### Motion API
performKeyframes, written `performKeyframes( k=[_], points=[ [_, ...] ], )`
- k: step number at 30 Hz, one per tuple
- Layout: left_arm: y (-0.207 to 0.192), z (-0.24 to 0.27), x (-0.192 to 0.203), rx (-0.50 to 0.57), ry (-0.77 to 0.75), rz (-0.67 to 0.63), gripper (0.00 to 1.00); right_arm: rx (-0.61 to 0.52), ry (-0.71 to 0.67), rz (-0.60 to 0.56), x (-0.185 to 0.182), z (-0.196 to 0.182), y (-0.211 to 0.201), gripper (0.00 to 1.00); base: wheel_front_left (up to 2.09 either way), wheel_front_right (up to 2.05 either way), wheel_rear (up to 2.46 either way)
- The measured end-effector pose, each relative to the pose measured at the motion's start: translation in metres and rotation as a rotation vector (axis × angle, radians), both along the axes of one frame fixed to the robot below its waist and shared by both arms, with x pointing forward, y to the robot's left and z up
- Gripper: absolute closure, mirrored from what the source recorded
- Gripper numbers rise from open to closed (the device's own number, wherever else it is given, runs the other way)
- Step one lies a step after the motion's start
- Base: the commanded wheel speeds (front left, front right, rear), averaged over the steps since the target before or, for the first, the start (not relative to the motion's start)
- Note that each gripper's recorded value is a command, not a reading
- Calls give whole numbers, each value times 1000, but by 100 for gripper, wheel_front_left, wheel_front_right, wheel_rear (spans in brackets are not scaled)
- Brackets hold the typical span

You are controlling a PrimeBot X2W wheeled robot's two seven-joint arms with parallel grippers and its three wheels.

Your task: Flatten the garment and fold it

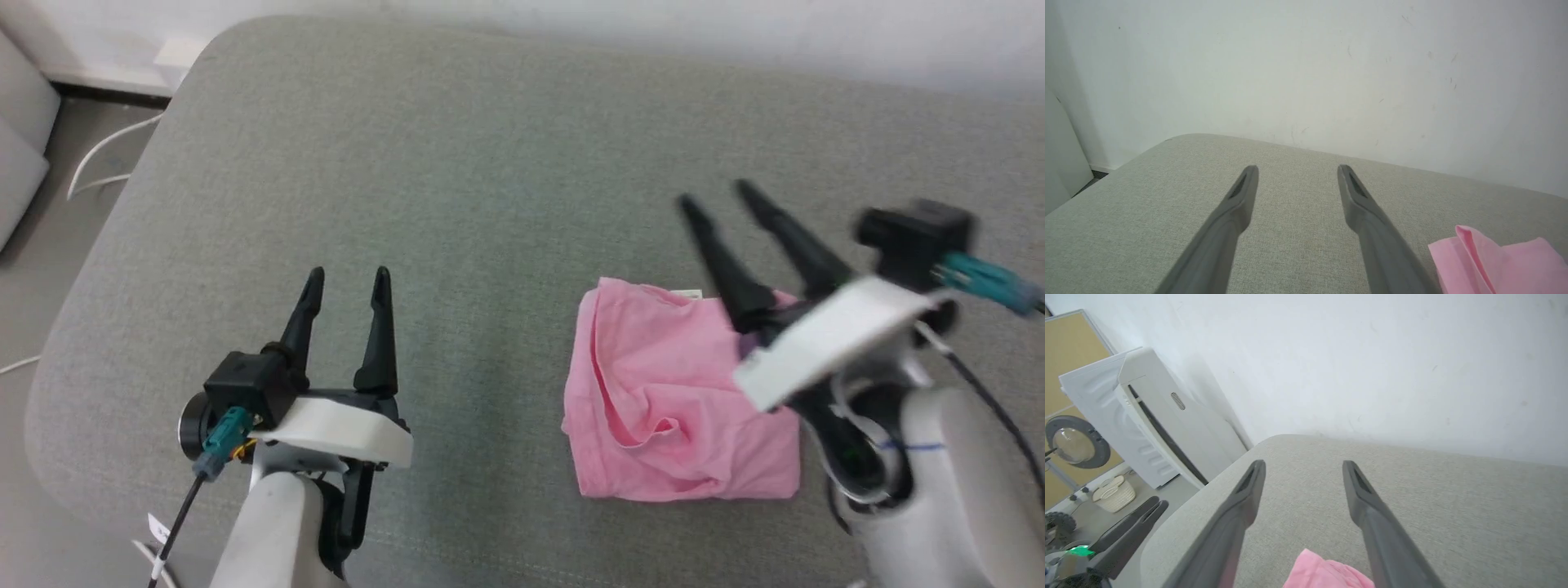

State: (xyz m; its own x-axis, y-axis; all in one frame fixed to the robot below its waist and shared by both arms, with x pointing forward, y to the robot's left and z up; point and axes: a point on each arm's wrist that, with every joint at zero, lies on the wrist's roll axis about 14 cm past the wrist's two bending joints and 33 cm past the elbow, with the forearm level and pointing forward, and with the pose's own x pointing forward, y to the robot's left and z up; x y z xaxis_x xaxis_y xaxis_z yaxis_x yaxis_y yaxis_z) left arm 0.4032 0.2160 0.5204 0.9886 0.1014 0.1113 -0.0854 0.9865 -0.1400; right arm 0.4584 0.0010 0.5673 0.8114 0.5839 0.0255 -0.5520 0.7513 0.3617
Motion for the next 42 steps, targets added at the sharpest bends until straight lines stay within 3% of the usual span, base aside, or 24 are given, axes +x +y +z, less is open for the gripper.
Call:
performKeyframes(
  k=[6,10,17,27,28,30,35,42],
  points=[
    [-6,6,0,-2,-20,-15,0,16,-45,-285,-5,-18,-85,0,0,0,0],
    [-8,11,1,0,-32,-24,0,-36,52,-356,-22,-59,-111,0,0,0,0],
    [-8,10,0,0,-30,-27,0,-59,252,-339,-41,-118,-109,0,0,0,0],
    [-1,7,-6,4,-19,-7,0,-177,569,-191,-61,-186,-81,0,0,0,0],
    [0,7,-6,4,-19,-6,0,-183,580,-180,-60,-187,-79,41,0,0,0],
    [1,6,-7,5,-18,-3,0,-195,590,-153,-58,-186,-73,100,0,0,0],
    [1,6,-6,4,-17,-2,0,-263,563,-120,-55,-180,-67,100,0,0,0],
    [-7,4,4,-3,-18,-21,0,-423,405,-92,-33,-143,-62,100,0,0,0]
  ],
)
